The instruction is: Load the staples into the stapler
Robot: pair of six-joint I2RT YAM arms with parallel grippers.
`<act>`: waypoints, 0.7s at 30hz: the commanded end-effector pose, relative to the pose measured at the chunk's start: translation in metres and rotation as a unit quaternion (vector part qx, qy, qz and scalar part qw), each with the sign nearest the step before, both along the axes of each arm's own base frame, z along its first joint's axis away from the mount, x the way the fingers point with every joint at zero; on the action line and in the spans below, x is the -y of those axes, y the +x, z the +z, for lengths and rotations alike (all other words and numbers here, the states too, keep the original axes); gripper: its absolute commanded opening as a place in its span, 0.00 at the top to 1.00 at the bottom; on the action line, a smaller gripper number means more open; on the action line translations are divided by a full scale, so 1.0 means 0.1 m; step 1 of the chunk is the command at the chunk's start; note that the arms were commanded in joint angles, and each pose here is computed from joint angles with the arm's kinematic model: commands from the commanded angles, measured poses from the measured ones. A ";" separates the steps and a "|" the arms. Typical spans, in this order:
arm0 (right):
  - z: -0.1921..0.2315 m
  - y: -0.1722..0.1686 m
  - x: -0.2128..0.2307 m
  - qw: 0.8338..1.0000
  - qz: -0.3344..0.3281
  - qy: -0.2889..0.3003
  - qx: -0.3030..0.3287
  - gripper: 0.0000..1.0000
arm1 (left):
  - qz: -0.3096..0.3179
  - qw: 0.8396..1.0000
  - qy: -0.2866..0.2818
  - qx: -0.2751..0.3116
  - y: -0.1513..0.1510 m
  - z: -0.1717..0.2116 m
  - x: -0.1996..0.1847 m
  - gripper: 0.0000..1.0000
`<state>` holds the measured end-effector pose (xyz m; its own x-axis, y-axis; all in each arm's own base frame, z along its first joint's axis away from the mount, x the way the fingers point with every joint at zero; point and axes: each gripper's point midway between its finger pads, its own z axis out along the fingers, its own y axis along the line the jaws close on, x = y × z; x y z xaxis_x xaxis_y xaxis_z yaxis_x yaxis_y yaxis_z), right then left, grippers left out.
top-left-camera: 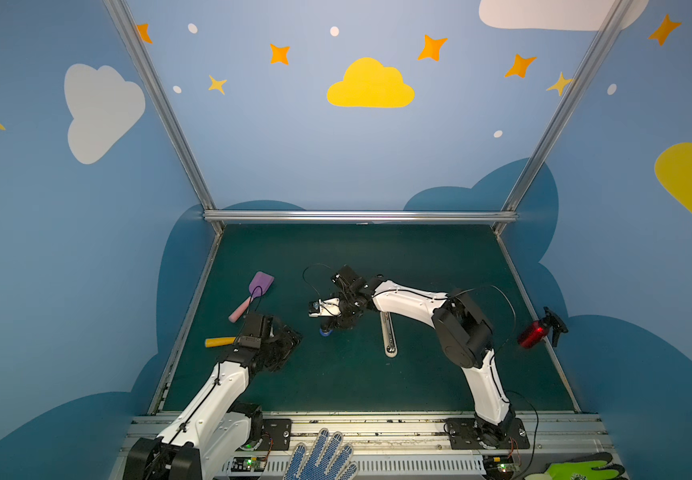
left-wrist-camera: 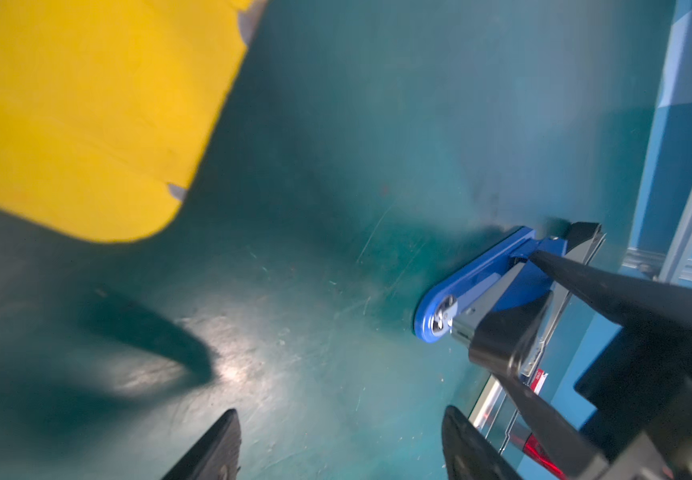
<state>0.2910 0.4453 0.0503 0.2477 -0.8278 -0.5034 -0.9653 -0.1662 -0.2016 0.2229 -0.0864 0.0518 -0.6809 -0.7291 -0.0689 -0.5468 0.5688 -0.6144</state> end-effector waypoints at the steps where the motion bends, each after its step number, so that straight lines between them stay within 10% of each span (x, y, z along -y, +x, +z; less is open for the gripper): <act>1: 0.04 -0.11 -0.03 0.999 -0.006 -0.010 -0.033 0.39 | 0.013 1.000 -0.003 -0.009 -0.06 -0.04 -0.04 0.24; 15: -0.05 -0.30 -0.19 0.998 0.040 -0.005 -0.058 0.46 | 0.031 0.999 -0.014 -0.017 -0.09 -0.16 -0.06 0.24; 21: -0.07 -0.34 -0.21 0.997 0.039 -0.014 -0.071 0.66 | 0.034 0.999 -0.019 -0.021 -0.11 -0.20 -0.06 0.24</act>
